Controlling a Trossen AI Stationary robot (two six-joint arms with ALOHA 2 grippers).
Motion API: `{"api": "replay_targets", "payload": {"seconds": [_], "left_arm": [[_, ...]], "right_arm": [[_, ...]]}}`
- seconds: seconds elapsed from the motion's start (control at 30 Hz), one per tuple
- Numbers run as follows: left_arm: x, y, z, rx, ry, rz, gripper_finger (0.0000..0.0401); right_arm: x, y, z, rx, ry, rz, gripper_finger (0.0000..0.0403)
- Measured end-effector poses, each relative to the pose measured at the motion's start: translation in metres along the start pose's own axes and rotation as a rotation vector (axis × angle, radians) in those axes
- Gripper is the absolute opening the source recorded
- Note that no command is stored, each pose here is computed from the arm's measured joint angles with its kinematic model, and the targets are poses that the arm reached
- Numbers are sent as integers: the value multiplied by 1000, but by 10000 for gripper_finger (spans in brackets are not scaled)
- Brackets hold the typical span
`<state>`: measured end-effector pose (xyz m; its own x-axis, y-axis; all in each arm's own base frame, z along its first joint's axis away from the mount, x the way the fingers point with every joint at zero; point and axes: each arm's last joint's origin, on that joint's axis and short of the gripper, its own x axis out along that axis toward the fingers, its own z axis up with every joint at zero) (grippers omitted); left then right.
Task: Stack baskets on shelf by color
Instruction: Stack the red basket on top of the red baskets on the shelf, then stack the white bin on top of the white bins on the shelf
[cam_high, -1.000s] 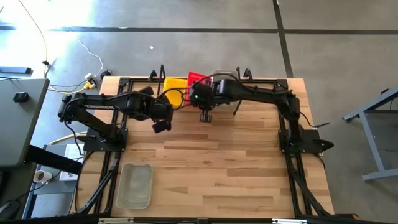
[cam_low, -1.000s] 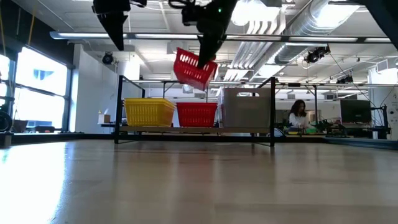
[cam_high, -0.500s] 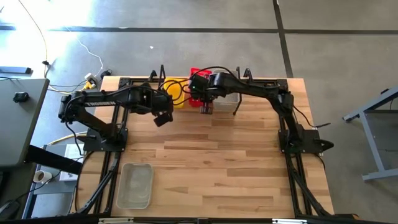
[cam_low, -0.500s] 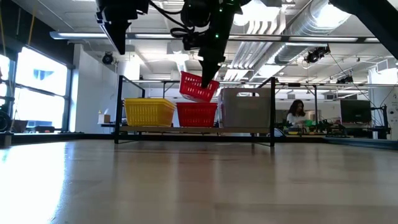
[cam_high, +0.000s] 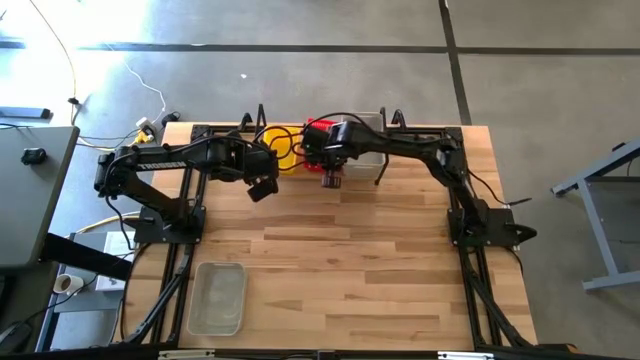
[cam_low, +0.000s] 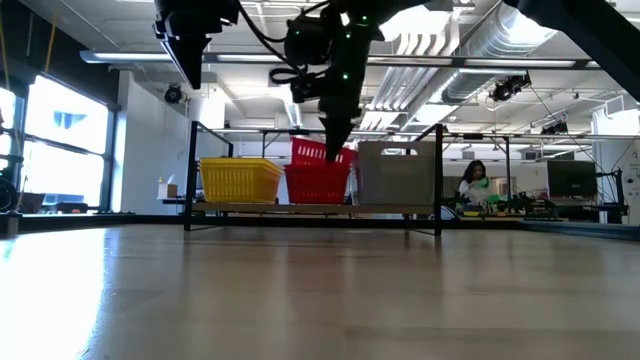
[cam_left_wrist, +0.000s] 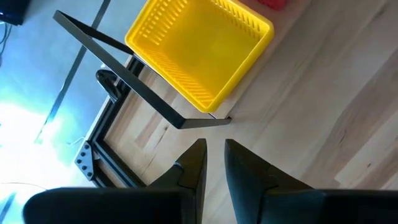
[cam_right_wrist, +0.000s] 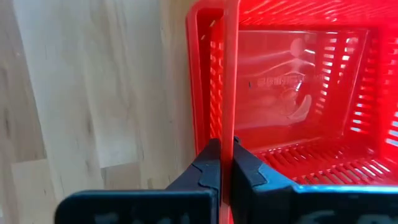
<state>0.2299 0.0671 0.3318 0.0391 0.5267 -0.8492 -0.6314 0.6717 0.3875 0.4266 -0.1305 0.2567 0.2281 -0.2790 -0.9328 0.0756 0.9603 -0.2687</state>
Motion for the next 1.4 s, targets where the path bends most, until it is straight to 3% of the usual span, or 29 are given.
{"api": "replay_targets", "payload": {"seconds": [0.4,0.77,1.0,1.1,1.4], "left_arm": [[0,0,0,0,2,-4,48],[-1,-2,-1,-40,5,-22,48],[-21,2,-14,-51,-59,-70,48],[-34,5,-22,-70,-96,-115,48],[-60,10,-46,-57,-148,-284,48]], "right_arm": [[5,1,0,-1,10,0,5],[-5,5,-1,80,3,19,125],[-32,16,1,191,-58,19,142],[-40,25,1,242,-69,59,142],[-61,76,14,363,-147,320,142]]}}
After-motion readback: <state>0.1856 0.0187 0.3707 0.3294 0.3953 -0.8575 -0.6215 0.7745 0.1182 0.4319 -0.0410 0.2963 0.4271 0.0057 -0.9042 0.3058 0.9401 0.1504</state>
